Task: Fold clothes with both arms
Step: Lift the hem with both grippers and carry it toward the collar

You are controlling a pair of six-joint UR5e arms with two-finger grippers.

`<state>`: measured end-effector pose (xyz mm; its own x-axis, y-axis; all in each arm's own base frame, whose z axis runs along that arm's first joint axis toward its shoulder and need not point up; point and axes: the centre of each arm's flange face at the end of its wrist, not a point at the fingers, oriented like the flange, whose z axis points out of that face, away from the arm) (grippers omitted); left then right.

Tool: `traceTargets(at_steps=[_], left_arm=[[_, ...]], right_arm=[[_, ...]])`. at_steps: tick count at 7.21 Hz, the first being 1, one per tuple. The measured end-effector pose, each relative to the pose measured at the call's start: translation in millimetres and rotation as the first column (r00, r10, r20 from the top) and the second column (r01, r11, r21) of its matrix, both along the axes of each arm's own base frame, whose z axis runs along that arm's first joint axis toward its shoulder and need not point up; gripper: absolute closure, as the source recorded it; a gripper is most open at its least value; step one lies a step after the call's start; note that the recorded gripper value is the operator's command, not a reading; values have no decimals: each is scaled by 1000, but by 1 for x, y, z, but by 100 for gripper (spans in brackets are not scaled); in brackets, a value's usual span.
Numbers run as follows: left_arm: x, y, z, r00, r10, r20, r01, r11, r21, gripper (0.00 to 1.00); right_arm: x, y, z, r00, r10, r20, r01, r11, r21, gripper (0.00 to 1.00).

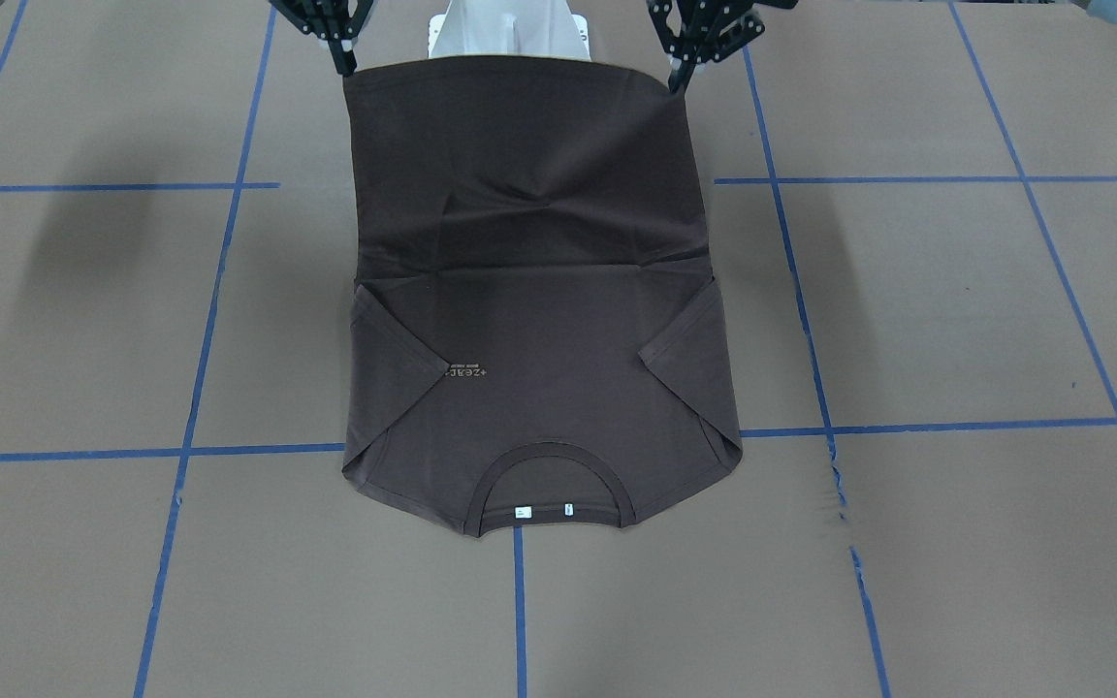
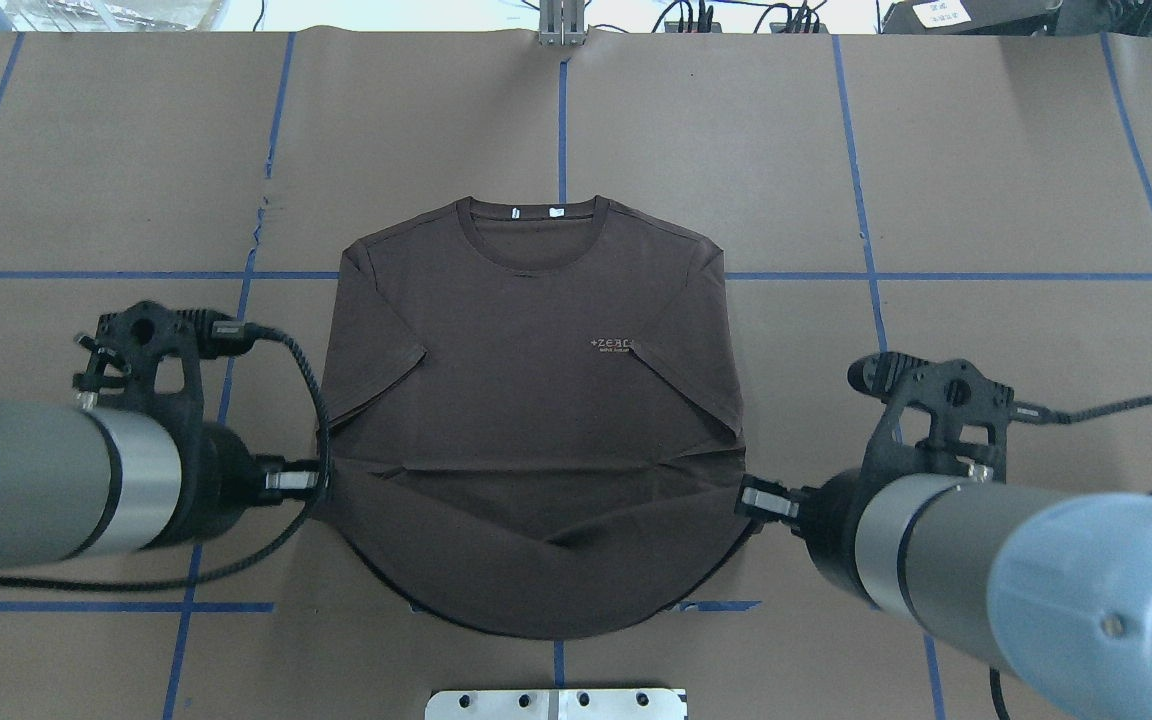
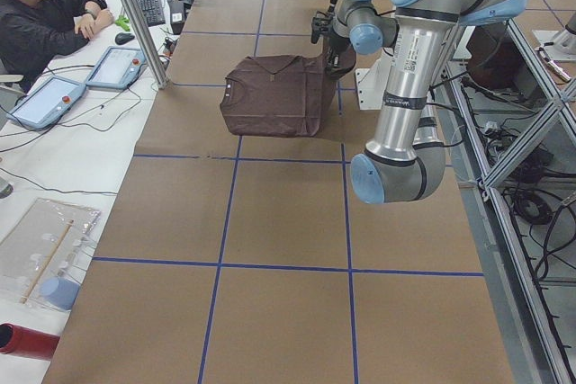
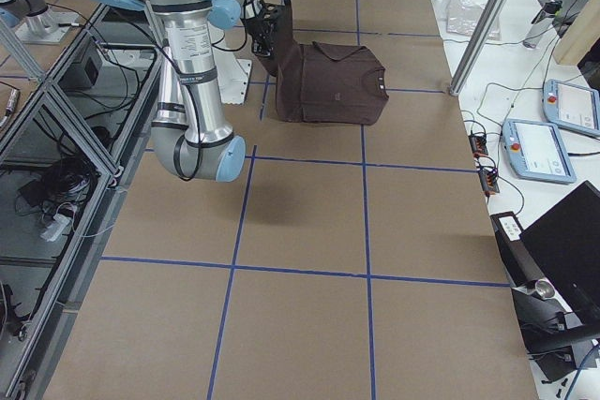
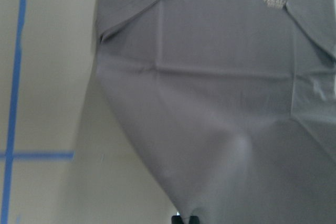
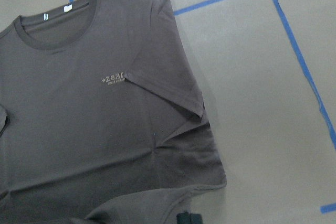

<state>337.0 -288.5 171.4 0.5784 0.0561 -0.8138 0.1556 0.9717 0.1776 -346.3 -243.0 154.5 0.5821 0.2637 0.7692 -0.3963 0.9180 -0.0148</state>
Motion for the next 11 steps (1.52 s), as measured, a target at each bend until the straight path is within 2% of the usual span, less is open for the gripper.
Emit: traceTargets(at_steps=[2,3,5,7,9,11], left_arm=[[-4,-84,14,995,-32,96,25,997,71,100],[0,-117,23,991,-53,124,43,996,79,100],[27,-176,53,986,-94,141,83,993,82,100],[72,-234,99,985,-118,129,107,990,95,100],[100,-266,139,983,-125,133,112,989,99,100],[108,-275,154,982,-119,150,104,989,102,100]], right_arm=[[-14,-76,4,998,59,-36,-59,998,-10,100],[-31,-116,16,995,95,-43,-95,995,-10,100],[-60,-185,53,987,149,-60,-149,989,0,100],[-85,-233,93,983,168,-80,-168,986,8,100],[-102,-267,128,981,173,-93,-172,985,12,100],[-121,-296,136,979,174,-105,-174,985,4,100]])
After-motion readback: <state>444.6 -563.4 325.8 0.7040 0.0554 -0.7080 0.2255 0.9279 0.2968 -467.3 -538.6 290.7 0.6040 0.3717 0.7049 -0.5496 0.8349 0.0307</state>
